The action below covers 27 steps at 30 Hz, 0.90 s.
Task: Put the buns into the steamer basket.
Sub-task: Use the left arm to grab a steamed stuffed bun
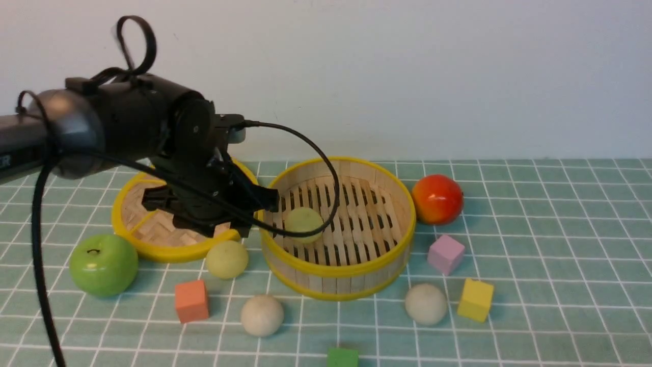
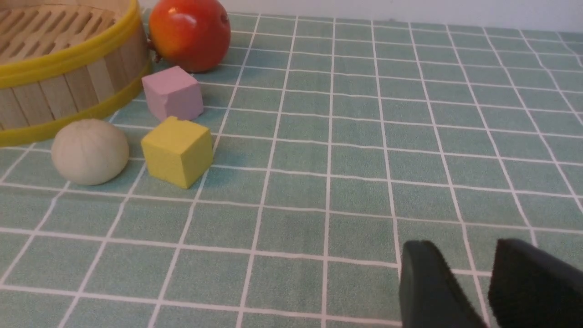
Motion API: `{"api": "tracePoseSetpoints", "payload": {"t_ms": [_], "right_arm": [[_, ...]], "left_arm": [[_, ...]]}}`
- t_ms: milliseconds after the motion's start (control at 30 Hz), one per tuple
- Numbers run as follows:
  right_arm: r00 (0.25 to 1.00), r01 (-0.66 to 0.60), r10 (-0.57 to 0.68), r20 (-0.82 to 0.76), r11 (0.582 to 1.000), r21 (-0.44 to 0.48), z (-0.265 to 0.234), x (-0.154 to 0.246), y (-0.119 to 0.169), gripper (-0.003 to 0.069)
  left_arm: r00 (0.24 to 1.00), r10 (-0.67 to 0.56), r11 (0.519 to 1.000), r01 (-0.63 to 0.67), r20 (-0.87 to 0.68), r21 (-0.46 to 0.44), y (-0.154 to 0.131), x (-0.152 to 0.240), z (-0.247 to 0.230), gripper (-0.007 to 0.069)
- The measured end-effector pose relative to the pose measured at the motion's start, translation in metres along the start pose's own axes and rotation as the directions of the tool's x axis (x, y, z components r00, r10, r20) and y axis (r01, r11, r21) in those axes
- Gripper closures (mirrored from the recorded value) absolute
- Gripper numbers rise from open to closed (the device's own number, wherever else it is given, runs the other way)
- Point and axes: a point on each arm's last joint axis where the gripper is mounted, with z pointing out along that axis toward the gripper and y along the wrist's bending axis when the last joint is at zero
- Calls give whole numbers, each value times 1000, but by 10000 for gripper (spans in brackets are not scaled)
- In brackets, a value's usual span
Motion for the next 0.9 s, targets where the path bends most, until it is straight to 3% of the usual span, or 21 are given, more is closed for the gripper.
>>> {"api": "tracePoseSetpoints", "payload": {"t_ms": [200, 600, 900], "right_arm": [[1000, 0, 0, 0, 1000, 0, 0, 0, 0, 419], [1000, 0, 0, 0, 1000, 0, 0, 0, 0, 419], [1000, 0, 0, 0, 1000, 0, 0, 0, 0, 419]], "left_arm": [[998, -27, 1000, 26, -54, -12, 13, -8, 19, 249], [996, -14, 1000, 12, -88, -18, 11, -4, 49, 271], [995, -13, 1000, 11, -99, -21, 11, -3, 60, 422]]}}
